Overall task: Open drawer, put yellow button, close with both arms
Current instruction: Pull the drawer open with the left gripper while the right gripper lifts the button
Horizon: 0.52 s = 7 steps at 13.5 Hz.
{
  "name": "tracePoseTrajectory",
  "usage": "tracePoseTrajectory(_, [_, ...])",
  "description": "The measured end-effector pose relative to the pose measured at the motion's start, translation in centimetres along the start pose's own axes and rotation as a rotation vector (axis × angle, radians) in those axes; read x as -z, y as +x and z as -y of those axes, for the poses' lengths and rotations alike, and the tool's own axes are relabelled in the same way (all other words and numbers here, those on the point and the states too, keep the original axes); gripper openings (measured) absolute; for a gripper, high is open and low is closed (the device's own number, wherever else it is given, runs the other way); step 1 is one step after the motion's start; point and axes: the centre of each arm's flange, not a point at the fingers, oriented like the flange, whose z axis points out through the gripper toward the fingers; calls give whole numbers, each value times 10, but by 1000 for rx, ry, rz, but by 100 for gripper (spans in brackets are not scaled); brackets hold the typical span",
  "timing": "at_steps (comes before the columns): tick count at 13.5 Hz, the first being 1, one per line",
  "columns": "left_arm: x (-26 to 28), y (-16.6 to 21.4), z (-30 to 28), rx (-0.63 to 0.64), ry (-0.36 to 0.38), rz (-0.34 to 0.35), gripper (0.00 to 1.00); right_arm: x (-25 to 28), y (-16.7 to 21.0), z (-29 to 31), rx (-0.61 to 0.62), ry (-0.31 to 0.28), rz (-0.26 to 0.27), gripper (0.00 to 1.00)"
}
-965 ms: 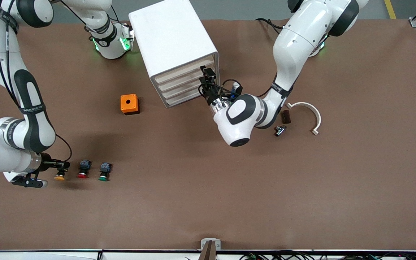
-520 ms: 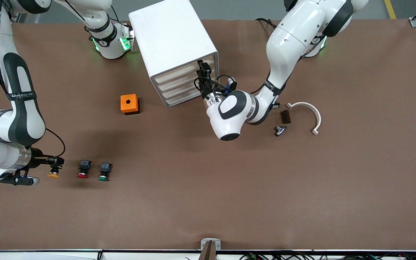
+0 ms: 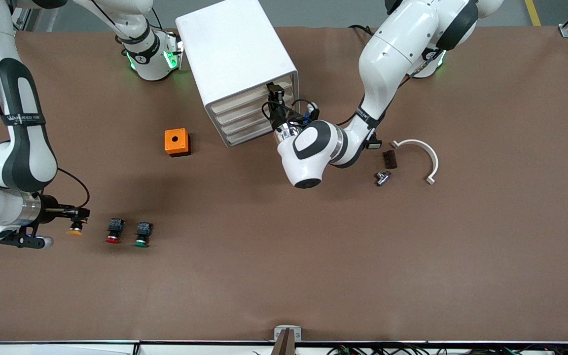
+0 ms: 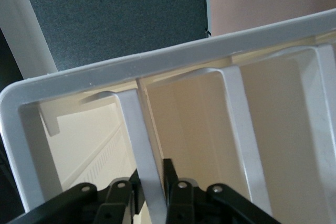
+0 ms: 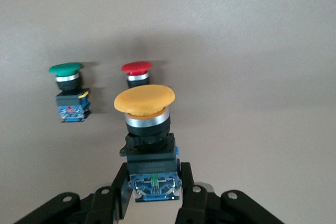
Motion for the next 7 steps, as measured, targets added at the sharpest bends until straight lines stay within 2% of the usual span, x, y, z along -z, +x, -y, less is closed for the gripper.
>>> tracePoseTrajectory(7, [1, 1, -1, 30, 2, 4, 12, 35, -30, 58, -147, 60, 79, 41])
